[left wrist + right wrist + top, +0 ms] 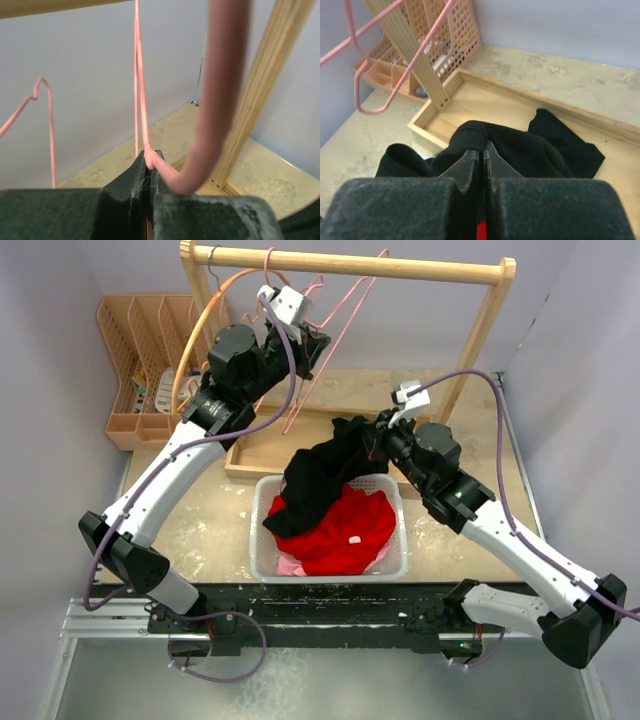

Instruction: Remove the t-shirt from the hanger

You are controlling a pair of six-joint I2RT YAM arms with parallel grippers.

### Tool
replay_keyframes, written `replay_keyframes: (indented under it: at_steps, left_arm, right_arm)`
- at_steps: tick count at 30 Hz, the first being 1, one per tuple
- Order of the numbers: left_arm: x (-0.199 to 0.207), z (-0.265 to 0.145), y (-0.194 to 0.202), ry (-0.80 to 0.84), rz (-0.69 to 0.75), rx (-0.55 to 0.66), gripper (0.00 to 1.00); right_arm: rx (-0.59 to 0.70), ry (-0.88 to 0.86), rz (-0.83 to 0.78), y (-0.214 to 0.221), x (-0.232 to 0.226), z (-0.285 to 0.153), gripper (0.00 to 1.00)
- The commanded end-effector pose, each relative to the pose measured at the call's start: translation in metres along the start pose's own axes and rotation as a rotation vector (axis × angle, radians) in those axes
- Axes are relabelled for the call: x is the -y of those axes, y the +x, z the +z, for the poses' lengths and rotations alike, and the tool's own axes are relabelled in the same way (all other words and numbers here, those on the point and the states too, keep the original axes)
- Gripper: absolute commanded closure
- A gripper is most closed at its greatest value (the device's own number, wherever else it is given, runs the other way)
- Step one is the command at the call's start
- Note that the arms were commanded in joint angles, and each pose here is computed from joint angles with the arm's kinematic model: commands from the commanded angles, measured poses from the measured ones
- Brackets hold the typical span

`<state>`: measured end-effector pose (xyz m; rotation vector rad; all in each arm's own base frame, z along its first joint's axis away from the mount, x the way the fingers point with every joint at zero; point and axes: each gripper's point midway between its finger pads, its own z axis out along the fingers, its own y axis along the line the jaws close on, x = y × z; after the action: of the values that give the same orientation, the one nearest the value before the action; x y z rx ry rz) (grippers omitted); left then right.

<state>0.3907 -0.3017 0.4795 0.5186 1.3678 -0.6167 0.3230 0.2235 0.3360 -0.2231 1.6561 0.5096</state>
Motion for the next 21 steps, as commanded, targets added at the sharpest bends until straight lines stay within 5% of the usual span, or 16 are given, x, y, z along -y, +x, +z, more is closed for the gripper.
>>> replay_keyframes:
  at_steps: [1, 21]
  left_arm:
    - [-0.008, 0.002, -0.027, 0.005, -0.025, 0.062, 1.00]
    - [-0.033, 0.023, -0.051, -0.062, 0.041, 0.067, 1.00]
  right_arm:
    - [0.031, -0.050, -0.019, 0.002, -0.006, -0.013, 1.00]
    - [-0.044, -0.098, -0.032, 0.044, -0.001, -0.045, 1.00]
